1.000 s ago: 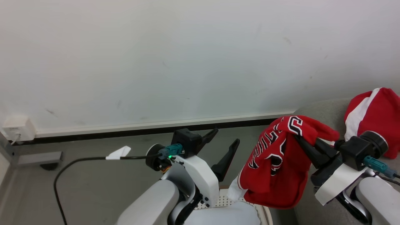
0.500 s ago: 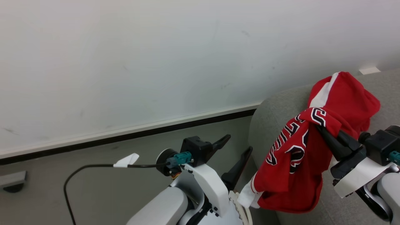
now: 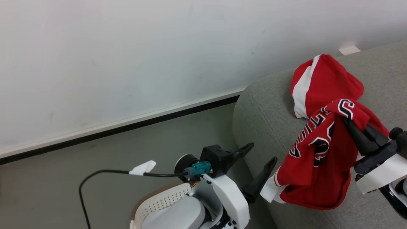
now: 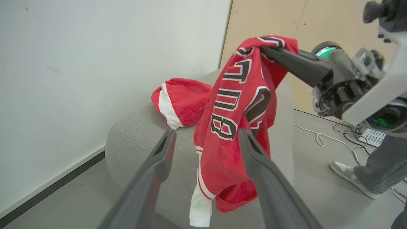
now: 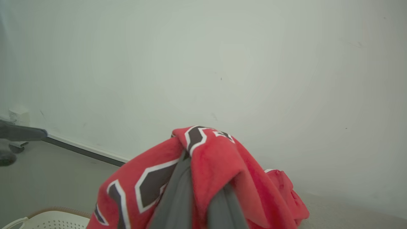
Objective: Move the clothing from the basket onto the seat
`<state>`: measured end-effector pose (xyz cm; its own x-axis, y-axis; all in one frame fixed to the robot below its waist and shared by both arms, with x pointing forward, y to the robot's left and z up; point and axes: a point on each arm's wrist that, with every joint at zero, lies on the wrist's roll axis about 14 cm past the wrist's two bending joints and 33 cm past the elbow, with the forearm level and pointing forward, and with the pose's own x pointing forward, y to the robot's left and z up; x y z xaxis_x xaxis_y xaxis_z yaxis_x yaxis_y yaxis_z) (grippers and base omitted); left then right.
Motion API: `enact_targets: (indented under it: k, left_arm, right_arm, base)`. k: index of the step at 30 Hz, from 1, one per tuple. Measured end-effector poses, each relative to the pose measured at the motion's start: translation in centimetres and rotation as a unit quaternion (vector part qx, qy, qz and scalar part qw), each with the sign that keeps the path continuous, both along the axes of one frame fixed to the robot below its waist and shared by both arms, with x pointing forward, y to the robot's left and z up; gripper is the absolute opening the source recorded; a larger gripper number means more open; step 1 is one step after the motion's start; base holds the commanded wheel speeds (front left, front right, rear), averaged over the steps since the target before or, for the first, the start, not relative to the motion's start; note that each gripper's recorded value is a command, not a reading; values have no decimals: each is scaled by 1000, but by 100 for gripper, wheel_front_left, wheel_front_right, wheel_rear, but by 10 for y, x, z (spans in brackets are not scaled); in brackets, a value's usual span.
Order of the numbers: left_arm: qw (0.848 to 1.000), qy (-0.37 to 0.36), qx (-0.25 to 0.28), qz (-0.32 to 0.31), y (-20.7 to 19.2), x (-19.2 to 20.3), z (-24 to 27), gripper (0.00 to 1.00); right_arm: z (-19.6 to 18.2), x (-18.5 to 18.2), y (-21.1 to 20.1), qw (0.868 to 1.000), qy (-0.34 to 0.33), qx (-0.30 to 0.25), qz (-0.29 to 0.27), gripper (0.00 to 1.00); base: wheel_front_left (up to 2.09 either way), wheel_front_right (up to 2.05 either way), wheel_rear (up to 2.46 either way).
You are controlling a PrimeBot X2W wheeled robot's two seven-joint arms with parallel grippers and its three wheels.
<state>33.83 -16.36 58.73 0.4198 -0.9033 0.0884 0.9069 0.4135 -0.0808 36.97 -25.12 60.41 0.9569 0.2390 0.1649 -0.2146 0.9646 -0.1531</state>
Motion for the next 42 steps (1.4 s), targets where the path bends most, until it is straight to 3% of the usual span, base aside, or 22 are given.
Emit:
enact_targets:
  k: [6,15,23,28,33,34,35,36,37,42]
  left_arm:
    - [1000,23,-5,-4,-1,9,-12,100]
    - [998,64,-10,21,14,49,-47,100]
    - [994,86,-30,65,38,85,-65,100]
    - [991,102,-29,84,51,99,-82,100]
    - [988,114,-27,104,64,109,-96,100]
    - [988,113,-30,105,64,109,-95,100]
    - [988,111,-33,103,63,109,-93,100]
    - [988,108,-41,102,63,108,-89,100]
    - [988,107,-48,103,64,107,-87,100]
    - [987,102,-48,115,70,107,-85,100]
  right_arm:
    - [1,23,-15,1000,1,-9,-21,0]
    - [54,110,-52,995,-61,-40,-70,0]
    - [87,169,-133,977,-77,-52,-193,0]
    - [36,180,-186,960,-16,-26,-279,0]
    - [-72,160,-198,941,99,12,-325,0]
    - [-84,151,-200,936,110,21,-334,12]
    - [-91,141,-205,931,115,31,-346,33]
    - [-97,130,-209,926,119,37,-356,71]
    - [-104,122,-210,923,123,47,-362,100]
    - [-113,93,-193,923,105,63,-364,100]
  base:
    - [0,0,0]
    - [0,0,0]
    - [0,0,0]
    - [0,0,0]
    - [0,0,0]
    - [0,0,0]
    - [0,0,0]
    - [0,0,0]
    - [0,0,0]
    - [0,0,0]
